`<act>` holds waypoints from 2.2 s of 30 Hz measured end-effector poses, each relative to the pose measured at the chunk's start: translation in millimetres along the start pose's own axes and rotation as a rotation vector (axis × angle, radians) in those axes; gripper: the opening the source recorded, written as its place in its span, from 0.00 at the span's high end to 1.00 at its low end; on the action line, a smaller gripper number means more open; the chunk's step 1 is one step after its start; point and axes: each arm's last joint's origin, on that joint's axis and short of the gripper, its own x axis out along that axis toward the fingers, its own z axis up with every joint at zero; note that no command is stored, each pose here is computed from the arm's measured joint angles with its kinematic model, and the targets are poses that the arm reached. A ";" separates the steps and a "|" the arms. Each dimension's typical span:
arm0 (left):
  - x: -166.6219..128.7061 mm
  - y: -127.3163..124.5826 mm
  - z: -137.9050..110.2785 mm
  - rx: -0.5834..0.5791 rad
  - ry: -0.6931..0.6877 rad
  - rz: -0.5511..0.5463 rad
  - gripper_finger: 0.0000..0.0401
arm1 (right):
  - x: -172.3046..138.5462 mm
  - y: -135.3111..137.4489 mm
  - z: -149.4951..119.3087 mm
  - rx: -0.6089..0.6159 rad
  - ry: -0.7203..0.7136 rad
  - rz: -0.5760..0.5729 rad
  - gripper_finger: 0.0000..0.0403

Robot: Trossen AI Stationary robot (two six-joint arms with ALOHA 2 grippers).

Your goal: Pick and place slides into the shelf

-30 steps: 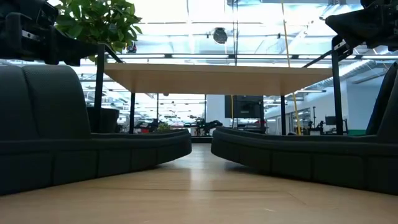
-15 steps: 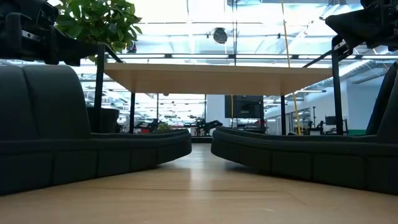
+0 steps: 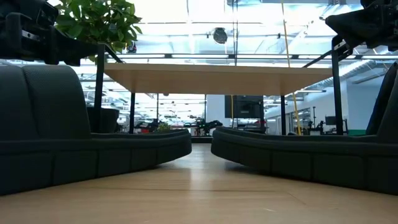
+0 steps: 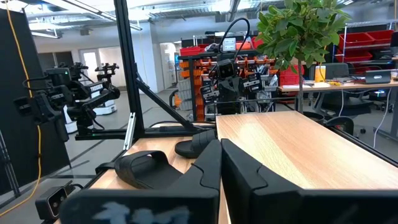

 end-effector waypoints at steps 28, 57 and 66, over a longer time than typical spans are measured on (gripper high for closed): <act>0.0 0.0 0.0 0.000 0.000 0.000 0.98 | 0.0 0.0 0.0 0.000 0.000 0.000 1.00; 0.0 0.0 0.0 0.000 0.000 0.000 0.98 | 0.0 0.0 -0.1 -0.053 0.000 -0.001 1.00; 0.0 0.0 0.0 0.000 0.000 0.000 0.98 | 0.0 0.0 -0.1 -0.244 0.001 0.000 1.00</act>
